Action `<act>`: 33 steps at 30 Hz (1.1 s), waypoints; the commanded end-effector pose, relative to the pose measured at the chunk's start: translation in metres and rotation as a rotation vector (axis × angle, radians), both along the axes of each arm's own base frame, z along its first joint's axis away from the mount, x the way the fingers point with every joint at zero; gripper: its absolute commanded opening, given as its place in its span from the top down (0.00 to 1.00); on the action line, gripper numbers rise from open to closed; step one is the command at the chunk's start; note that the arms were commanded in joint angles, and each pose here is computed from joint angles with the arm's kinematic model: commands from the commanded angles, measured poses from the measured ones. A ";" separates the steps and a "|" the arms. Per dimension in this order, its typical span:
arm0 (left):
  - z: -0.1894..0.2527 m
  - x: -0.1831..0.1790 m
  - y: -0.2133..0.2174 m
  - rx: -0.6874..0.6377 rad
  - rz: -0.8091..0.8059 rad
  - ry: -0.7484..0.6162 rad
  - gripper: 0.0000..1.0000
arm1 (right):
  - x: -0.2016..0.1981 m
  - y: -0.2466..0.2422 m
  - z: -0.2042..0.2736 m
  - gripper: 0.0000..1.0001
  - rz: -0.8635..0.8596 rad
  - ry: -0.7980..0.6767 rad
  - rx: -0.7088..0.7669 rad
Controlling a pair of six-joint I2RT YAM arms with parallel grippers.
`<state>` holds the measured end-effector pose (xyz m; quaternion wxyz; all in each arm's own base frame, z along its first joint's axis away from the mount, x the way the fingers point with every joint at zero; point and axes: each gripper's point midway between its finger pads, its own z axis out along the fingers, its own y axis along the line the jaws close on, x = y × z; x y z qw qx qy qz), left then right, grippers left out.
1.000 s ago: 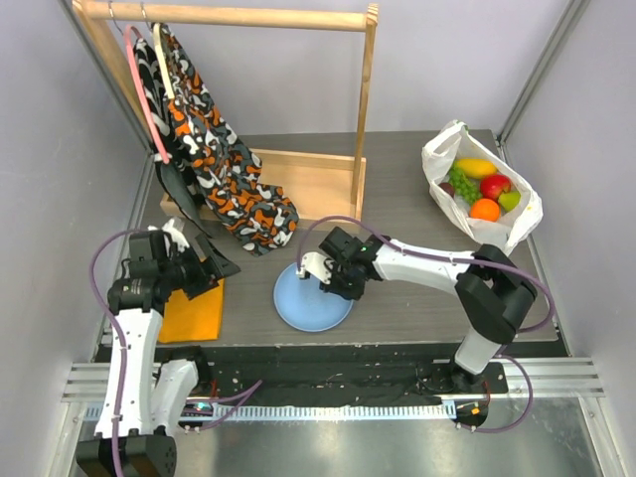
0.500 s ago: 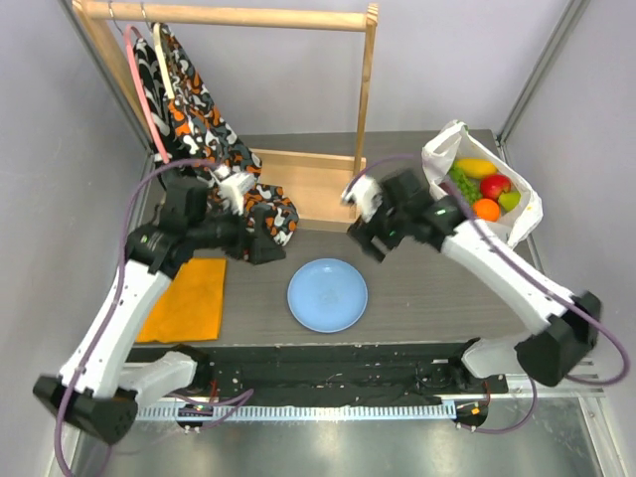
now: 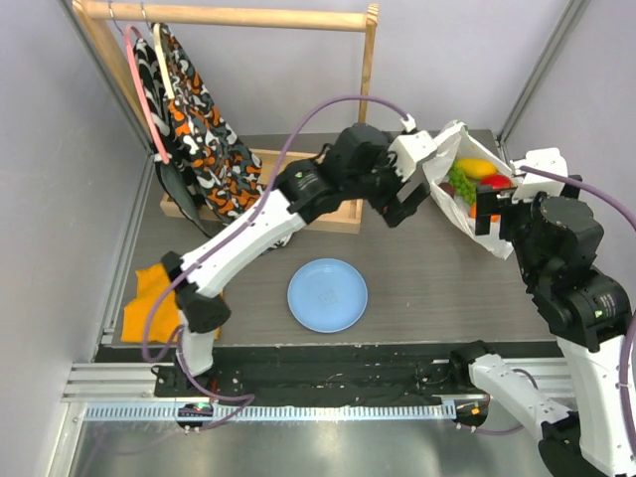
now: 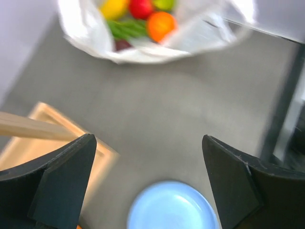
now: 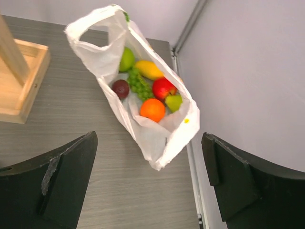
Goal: Take the fake fruits out of the plastic bag
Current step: Move the plastic bag to the center of the board.
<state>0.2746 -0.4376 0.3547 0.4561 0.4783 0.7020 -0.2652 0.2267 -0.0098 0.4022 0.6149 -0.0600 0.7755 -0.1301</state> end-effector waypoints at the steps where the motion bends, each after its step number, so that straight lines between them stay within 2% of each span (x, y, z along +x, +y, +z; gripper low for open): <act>1: 0.034 0.085 -0.006 -0.051 0.307 -0.268 0.00 | 0.000 -0.024 -0.010 0.00 -0.158 0.089 -0.029; 6: 0.036 0.145 -0.040 -0.189 0.414 -0.328 0.00 | 0.024 -0.033 -0.038 0.01 -0.250 0.223 0.013; 8: 0.055 0.155 -0.050 -0.287 0.399 -0.374 0.00 | 0.033 -0.039 -0.048 0.01 -0.283 0.285 0.097; 11: 0.051 0.174 -0.063 -0.377 0.375 -0.372 0.00 | 0.036 -0.045 -0.069 0.01 -0.316 0.394 0.177; 16: 0.019 0.204 -0.071 -0.416 0.415 -0.336 0.00 | 0.018 -0.077 -0.080 0.01 -0.418 0.527 0.240; 20: 0.018 0.212 -0.079 -0.483 0.402 -0.336 0.03 | -0.009 -0.087 -0.092 0.01 -0.451 0.609 0.235; 22: 0.014 0.209 -0.086 -0.495 0.366 -0.322 0.14 | -0.025 -0.097 -0.101 0.01 -0.494 0.625 0.251; 23: 0.014 0.208 -0.088 -0.495 0.350 -0.320 0.24 | -0.027 -0.100 -0.101 0.01 -0.494 0.629 0.251; 25: 0.010 0.201 -0.096 -0.518 0.298 -0.269 0.32 | -0.028 -0.108 -0.106 0.04 -0.509 0.668 0.284; 27: 0.002 0.193 -0.104 -0.515 0.241 -0.236 0.49 | -0.024 -0.123 -0.118 0.07 -0.545 0.719 0.356; 28: 0.001 0.192 -0.105 -0.523 0.238 -0.217 0.71 | -0.022 -0.127 -0.124 0.09 -0.546 0.735 0.388; 29: 0.000 0.191 -0.106 -0.522 0.237 -0.209 0.81 | -0.017 -0.130 -0.132 0.11 -0.542 0.757 0.426; 31: -0.002 0.189 -0.105 -0.510 0.238 -0.193 0.97 | -0.002 -0.126 -0.158 0.25 -0.475 0.811 0.571; 33: -0.002 0.185 -0.100 -0.481 0.229 -0.178 1.00 | 0.020 -0.134 -0.168 0.38 -0.440 0.772 0.602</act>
